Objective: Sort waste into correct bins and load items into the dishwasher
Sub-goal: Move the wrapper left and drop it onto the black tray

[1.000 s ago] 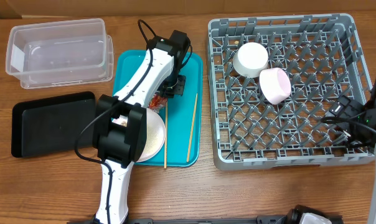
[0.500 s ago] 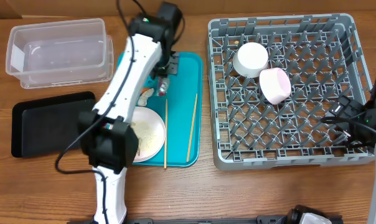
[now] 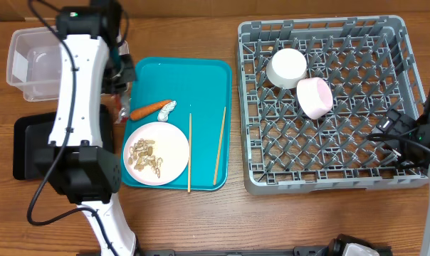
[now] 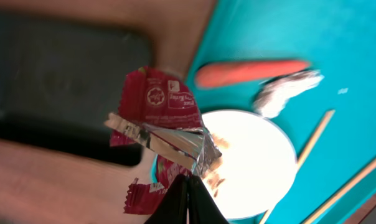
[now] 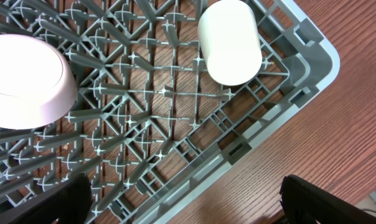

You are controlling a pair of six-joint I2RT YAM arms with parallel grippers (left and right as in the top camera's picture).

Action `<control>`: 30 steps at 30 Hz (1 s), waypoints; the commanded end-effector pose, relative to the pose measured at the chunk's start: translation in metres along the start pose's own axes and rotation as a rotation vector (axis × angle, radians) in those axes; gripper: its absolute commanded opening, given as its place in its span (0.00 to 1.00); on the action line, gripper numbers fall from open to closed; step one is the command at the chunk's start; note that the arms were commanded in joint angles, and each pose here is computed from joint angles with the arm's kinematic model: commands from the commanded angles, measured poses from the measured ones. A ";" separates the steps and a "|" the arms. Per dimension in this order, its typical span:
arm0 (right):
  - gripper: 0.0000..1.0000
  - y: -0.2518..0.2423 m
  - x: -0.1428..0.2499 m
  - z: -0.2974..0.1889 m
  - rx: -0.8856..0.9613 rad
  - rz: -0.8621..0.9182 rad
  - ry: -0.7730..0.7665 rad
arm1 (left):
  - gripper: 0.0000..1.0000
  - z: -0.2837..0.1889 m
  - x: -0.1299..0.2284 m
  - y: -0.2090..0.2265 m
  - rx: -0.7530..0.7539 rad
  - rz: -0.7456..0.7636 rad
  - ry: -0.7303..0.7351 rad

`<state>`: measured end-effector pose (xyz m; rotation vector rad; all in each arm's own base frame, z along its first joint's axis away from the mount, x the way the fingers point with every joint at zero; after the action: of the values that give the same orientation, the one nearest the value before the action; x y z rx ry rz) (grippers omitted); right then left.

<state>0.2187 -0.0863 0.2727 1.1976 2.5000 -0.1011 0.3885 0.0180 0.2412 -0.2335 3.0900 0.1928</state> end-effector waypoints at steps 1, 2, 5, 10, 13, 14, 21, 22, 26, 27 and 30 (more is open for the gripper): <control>1.00 0.000 -0.004 -0.008 -0.016 0.013 -0.030 | 0.04 -0.014 0.005 0.017 -0.001 -0.065 -0.028; 1.00 0.000 -0.004 -0.008 -0.016 0.013 -0.030 | 0.04 -0.014 0.006 0.021 -0.002 -0.079 -0.025; 1.00 0.000 -0.004 -0.008 -0.014 0.005 -0.028 | 0.04 -0.017 0.016 0.030 -0.014 -0.101 -0.021; 1.00 0.000 -0.003 -0.008 -0.015 0.005 -0.028 | 0.04 -0.018 0.040 0.059 -0.128 -0.192 -0.001; 1.00 0.000 -0.004 -0.008 -0.016 0.006 -0.030 | 0.04 -0.011 0.043 0.074 -0.149 -0.230 -0.002; 1.00 0.000 -0.004 -0.008 -0.017 0.006 -0.031 | 0.04 -0.008 0.042 0.078 -0.144 -0.243 -0.004; 1.00 0.000 -0.004 -0.008 -0.018 0.006 -0.033 | 0.04 0.037 0.027 0.089 -0.116 -0.303 -0.034; 1.00 0.000 -0.004 -0.008 -0.018 0.006 -0.033 | 0.04 0.044 0.026 0.088 -0.116 -0.303 -0.035; 1.00 0.000 -0.004 -0.008 -0.017 0.006 -0.032 | 0.13 0.069 0.023 0.084 -0.108 -0.308 -0.041; 1.00 0.000 -0.004 -0.008 -0.018 0.006 -0.033 | 0.27 0.073 0.023 0.084 -0.108 -0.308 -0.042; 1.00 0.000 -0.004 -0.008 -0.017 0.006 -0.031 | 0.65 0.078 0.023 0.084 -0.110 -0.309 -0.047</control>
<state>0.2188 -0.0863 0.2728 1.1929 2.5018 -0.0999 0.3569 0.1072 0.1769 -0.6801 2.9492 0.3465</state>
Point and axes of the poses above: each gripper's point midway between its finger pads, its own z axis out along the fingers, its own y axis along the line the jaws close on, x = y × z, the point moved 5 cm from there along -z, back along the fingers, and after that the axes turned 11 degrees about z, right-handed, at the moved point
